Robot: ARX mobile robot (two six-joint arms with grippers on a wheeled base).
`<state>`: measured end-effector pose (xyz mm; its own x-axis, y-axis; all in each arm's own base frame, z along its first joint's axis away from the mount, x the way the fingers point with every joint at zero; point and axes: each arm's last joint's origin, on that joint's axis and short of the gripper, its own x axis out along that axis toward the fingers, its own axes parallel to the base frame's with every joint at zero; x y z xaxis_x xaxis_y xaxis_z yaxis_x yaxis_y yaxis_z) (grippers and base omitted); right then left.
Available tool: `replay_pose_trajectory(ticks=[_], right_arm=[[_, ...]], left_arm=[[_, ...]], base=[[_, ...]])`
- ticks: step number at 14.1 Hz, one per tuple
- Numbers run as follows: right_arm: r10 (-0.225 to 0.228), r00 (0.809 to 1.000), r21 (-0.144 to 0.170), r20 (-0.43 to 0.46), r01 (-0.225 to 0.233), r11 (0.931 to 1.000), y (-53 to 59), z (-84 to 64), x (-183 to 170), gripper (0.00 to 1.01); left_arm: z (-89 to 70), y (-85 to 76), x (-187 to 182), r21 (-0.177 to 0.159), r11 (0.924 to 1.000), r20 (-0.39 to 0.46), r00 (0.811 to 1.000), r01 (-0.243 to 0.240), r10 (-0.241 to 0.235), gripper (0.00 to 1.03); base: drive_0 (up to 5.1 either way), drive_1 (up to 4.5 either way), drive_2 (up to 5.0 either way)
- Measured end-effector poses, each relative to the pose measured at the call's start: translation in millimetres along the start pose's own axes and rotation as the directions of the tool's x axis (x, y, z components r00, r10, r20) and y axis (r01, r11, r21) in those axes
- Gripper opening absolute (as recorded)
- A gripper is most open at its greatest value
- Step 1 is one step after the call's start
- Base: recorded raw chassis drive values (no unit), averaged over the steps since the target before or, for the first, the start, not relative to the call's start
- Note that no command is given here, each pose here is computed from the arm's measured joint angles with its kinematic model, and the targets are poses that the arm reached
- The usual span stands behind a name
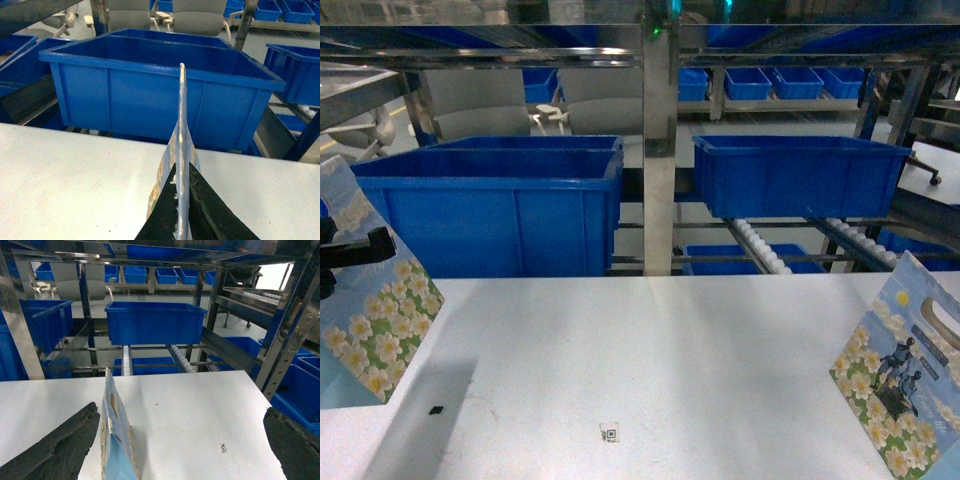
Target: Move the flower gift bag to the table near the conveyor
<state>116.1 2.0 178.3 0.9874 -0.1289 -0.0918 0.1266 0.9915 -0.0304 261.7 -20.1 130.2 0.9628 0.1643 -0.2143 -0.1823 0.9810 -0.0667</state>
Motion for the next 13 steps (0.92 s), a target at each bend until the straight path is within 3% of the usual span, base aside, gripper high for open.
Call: replay_pose_trajectory(ticks=[4, 8, 13], right_arm=[[0.000, 1.000, 0.000, 0.000, 0.000, 1.0000, 0.0, 0.0, 0.0, 0.98], [0.000, 1.000, 0.000, 0.000, 0.000, 1.0000, 0.0, 0.0, 0.0, 0.98], [0.000, 1.000, 0.000, 0.000, 0.000, 1.0000, 0.0, 0.0, 0.0, 0.98]], left_arm=[[-10.1, 3.1, 3.7, -0.021, 0.9998, -0.011, 1.000, -0.005, 0.005, 0.03], [-13.7, -11.5, 1.3, -0.023, 0.9995, 0.003, 1.000, 0.022, -0.022, 0.03], [-35.1, -12.7, 6.9, -0.065, 0.9979, -0.009, 1.000, 0.002, -0.002, 0.03]], base=[[0.0, 0.00, 0.0], [0.0, 0.00, 0.0], [0.0, 0.00, 0.0]])
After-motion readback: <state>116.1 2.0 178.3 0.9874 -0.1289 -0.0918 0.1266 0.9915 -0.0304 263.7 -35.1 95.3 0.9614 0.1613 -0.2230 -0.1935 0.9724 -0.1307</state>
